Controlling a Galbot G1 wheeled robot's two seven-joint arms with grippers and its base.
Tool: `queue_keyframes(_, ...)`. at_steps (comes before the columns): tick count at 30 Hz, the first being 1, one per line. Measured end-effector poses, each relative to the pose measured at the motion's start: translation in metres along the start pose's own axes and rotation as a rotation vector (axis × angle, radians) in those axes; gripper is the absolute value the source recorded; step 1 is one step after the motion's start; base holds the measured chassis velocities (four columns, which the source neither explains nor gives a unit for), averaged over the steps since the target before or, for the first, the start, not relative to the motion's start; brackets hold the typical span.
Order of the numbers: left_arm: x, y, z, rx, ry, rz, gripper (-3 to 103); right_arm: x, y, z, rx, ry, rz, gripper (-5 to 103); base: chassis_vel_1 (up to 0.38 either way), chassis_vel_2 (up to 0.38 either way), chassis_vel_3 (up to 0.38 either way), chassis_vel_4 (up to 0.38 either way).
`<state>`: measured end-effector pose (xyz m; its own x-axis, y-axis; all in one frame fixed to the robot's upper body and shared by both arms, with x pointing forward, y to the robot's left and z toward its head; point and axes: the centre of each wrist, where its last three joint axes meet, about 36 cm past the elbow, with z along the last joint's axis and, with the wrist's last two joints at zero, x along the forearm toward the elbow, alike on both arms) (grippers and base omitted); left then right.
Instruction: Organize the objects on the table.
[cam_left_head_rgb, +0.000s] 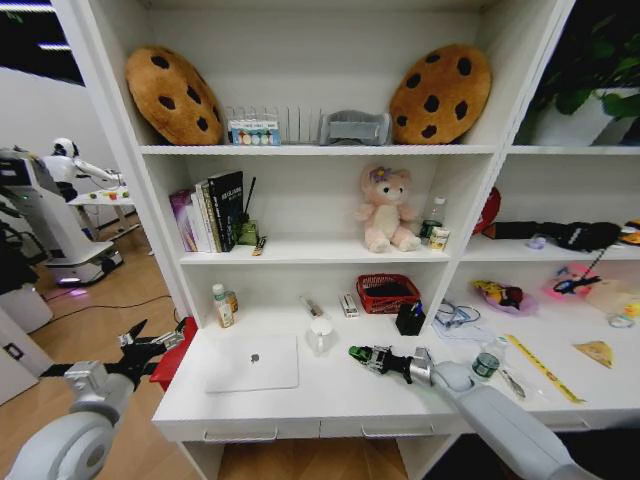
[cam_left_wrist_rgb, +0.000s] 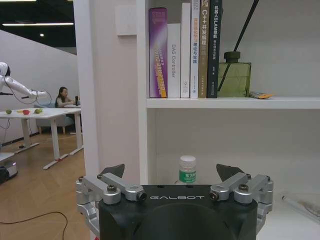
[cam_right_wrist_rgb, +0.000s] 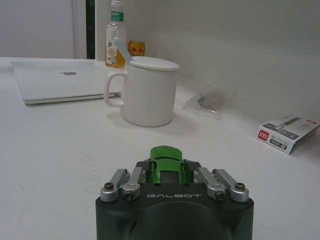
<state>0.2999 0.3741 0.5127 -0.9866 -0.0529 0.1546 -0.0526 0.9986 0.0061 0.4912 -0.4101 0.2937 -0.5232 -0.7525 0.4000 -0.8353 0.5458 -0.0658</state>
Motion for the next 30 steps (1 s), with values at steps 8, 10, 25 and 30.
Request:
queue_keyframes(8,0.000,0.000,0.000,0.000,0.000,0.000,100,0.011,0.005,0.000,-0.020,-0.017,0.008,36,0.000,0.000,0.000,0.000)
queue_keyframes(10,0.000,0.000,0.000,0.000,0.000,0.000,100,0.015,0.005,-0.006,-0.020,-0.033,0.015,36,0.000,0.000,0.000,0.000)
queue_keyframes(25,0.000,0.000,0.000,0.000,0.000,0.000,100,0.082,-0.060,-0.203,0.139,-0.318,0.095,36,0.000,0.000,0.000,0.000)
queue_keyframes(30,0.000,0.000,0.000,0.000,0.000,0.000,100,0.056,-0.077,-0.285,0.175,-0.408,0.044,36,0.000,0.000,0.000,0.000)
